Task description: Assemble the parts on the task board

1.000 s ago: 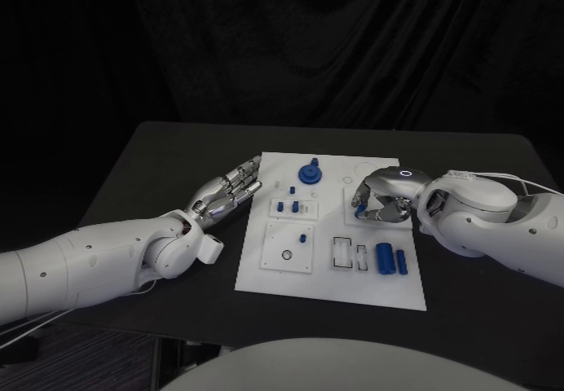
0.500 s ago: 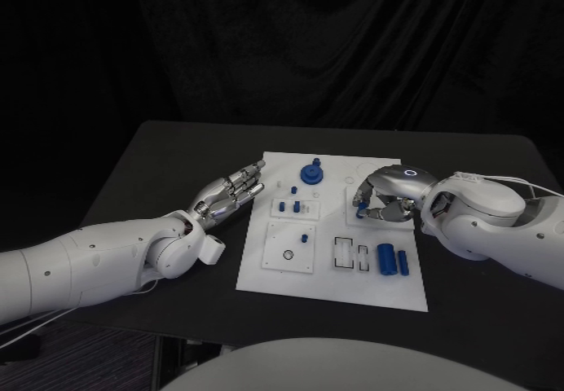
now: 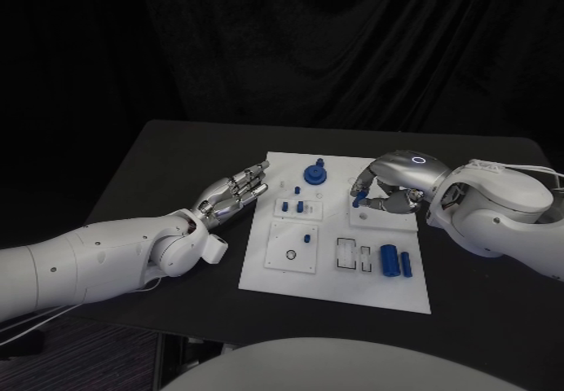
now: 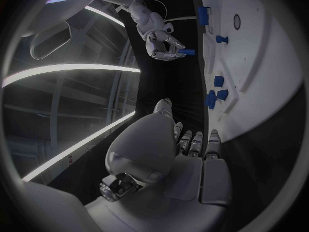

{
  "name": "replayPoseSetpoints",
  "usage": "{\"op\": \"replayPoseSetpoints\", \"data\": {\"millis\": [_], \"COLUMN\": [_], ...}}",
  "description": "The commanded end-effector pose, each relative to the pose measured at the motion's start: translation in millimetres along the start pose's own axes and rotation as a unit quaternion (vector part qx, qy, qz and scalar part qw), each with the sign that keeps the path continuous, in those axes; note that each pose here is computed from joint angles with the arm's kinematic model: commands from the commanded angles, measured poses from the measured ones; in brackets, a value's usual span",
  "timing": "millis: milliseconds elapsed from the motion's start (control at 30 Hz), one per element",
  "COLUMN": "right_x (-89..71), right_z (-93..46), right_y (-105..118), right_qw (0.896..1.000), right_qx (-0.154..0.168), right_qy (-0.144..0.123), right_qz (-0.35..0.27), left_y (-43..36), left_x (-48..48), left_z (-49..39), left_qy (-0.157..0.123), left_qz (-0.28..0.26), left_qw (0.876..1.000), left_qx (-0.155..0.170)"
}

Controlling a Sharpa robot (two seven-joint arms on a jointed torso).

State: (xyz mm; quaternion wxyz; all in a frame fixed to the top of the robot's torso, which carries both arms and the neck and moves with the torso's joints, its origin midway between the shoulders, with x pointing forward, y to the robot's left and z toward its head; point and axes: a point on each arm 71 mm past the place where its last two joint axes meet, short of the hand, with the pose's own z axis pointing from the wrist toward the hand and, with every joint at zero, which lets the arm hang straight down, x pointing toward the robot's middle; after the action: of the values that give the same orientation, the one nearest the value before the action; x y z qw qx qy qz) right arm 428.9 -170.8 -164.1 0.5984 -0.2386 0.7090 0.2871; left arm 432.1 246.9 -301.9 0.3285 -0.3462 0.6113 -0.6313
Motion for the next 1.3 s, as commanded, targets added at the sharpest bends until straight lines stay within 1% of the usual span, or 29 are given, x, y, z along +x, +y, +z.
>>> {"op": "replayPoseSetpoints", "data": {"millis": [33,167,267,400,633,800,1000,1300], "right_x": [-4.4,-4.5,-1.1,7.9,30.1,41.1,52.6,61.3], "right_z": [1.9,7.7,13.0,23.3,42.1,49.3,55.6,58.9], "right_y": [16,36,50,70,95,103,106,105], "right_qw": [0.999,0.998,0.995,0.991,0.985,0.982,0.981,0.981], "right_qx": [-0.032,-0.068,-0.097,-0.132,-0.170,-0.181,-0.184,-0.180], "right_qy": [-0.009,-0.002,0.003,0.011,0.020,0.028,0.040,0.054], "right_qz": [-0.004,-0.008,-0.022,-0.036,-0.030,-0.037,-0.040,-0.045], "left_y": [-7.1,-7.1,-7.1,-7.2,-7.4,-7.6,-7.7,-7.6], "left_x": [2.7,3.7,4.2,4.6,6.0,6.2,6.2,4.9], "left_z": [0.3,0.7,0.8,0.7,1.2,1.0,0.8,0.2], "left_qy": [0.006,0.007,0.008,0.008,0.009,0.009,0.009,0.008], "left_qz": [-0.005,-0.006,-0.006,-0.007,-0.008,-0.008,-0.008,-0.007], "left_qw": [0.998,0.998,0.998,0.998,0.998,0.998,0.998,0.998], "left_qx": [0.055,0.056,0.056,0.056,0.057,0.057,0.057,0.056]}}
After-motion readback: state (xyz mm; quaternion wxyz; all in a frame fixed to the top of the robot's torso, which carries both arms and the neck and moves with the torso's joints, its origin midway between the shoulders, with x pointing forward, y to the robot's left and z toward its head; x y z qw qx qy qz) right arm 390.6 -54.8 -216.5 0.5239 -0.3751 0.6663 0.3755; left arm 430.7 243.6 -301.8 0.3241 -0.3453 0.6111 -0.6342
